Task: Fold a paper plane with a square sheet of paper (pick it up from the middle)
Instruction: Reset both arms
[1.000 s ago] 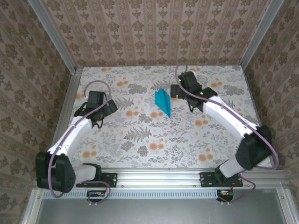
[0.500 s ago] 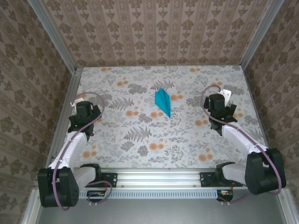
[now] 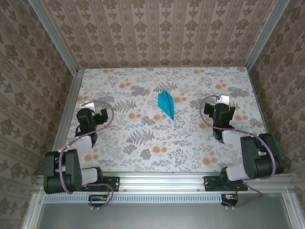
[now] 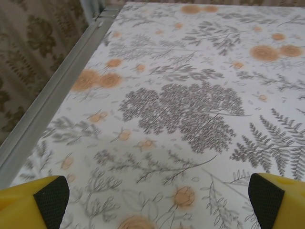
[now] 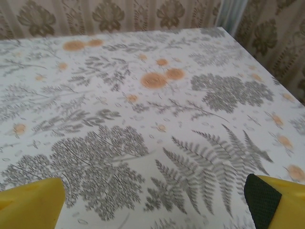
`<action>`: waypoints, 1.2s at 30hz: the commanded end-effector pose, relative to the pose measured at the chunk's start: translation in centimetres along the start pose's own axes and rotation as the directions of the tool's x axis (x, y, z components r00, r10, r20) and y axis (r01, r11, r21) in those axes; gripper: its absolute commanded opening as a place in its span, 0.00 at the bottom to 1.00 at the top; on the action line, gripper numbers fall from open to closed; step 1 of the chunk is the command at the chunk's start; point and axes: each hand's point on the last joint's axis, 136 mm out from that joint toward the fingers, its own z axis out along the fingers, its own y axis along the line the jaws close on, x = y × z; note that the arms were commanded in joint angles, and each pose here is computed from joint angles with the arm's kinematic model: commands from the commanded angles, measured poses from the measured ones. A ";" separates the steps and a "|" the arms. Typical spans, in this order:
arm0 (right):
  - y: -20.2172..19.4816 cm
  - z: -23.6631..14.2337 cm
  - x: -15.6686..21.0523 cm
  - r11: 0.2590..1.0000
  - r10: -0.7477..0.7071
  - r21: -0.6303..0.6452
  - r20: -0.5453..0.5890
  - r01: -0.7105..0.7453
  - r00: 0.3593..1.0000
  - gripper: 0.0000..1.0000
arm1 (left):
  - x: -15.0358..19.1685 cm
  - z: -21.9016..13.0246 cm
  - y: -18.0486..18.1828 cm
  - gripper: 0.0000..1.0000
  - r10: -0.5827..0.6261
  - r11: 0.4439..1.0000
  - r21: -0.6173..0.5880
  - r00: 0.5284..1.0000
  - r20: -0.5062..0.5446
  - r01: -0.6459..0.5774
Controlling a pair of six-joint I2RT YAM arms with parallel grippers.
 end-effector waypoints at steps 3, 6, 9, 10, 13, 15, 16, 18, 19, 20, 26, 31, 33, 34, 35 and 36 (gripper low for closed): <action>2.4 0.2 -0.2 0.988 -0.015 -0.152 0.077 0.027 0.997 1.00 | -1.6 0.9 -2.0 1.00 0.039 0.991 0.122 0.992 0.118 -0.053; 3.2 -0.1 0.2 0.978 -0.024 -0.204 0.103 0.045 0.994 1.00 | -1.0 1.7 -2.5 1.00 0.038 0.988 0.145 0.993 0.116 -0.055; 3.5 -0.3 0.5 0.972 -0.026 -0.227 0.130 0.055 0.991 1.00 | -0.6 2.2 -2.3 1.00 0.035 0.990 0.134 0.994 0.108 -0.049; 3.6 -0.3 0.6 0.971 -0.030 -0.232 0.126 0.059 0.992 1.00 | -0.5 2.3 -2.3 1.00 0.036 0.990 0.134 0.994 0.102 -0.050; 3.7 -0.2 0.6 0.970 -0.035 -0.236 0.121 0.063 0.992 1.00 | -0.2 2.9 -2.6 1.00 0.055 0.989 0.130 0.995 0.086 -0.066; 3.6 0.0 0.7 0.973 -0.033 -0.224 0.107 0.056 0.994 1.00 | 0.3 3.3 -3.2 1.00 0.084 0.987 0.133 0.993 0.082 -0.094; 3.3 0.3 0.6 0.978 -0.026 -0.205 0.096 0.045 0.995 1.00 | 0.3 3.4 -3.4 1.00 0.098 0.987 0.125 0.993 0.069 -0.106; 3.0 0.5 0.7 0.980 -0.014 -0.197 0.084 0.031 0.996 1.00 | 0.3 3.4 -3.5 1.00 0.108 0.986 0.118 0.992 0.068 -0.116; 2.8 0.6 0.7 0.981 -0.007 -0.194 0.079 0.023 0.997 1.00 | 0.2 3.5 -3.5 1.00 0.109 0.987 0.115 0.991 0.072 -0.117; 2.7 0.7 0.7 0.981 -0.001 -0.194 0.076 0.015 0.997 1.00 | 0.3 3.5 -3.5 1.00 0.109 0.987 0.115 0.992 0.065 -0.116; 2.6 0.7 0.7 0.981 0.003 -0.194 0.074 0.012 0.997 1.00 | 0.2 3.5 -3.6 1.00 0.112 0.986 0.120 0.991 0.067 -0.120; 2.6 0.7 0.7 0.981 0.003 -0.193 0.075 0.012 0.997 1.00 | 0.2 3.5 -3.6 1.00 0.112 0.986 0.119 0.991 0.067 -0.120; 2.6 0.7 0.6 0.981 0.003 -0.193 0.076 0.012 0.997 1.00 | 0.2 3.5 -3.6 1.00 0.112 0.986 0.120 0.991 0.067 -0.120; 2.6 0.7 0.7 0.981 0.002 -0.193 0.075 0.012 0.997 1.00 | 0.2 3.5 -3.6 1.00 0.112 0.985 0.120 0.991 0.066 -0.120; 2.6 0.7 0.7 0.981 0.002 -0.194 0.074 0.012 0.997 1.00 | 0.2 3.5 -3.6 1.00 0.112 0.986 0.120 0.992 0.066 -0.120; 2.6 0.7 0.7 0.981 0.002 -0.193 0.074 0.012 0.997 1.00 | 0.2 3.5 -3.6 1.00 0.112 0.986 0.120 0.992 0.065 -0.120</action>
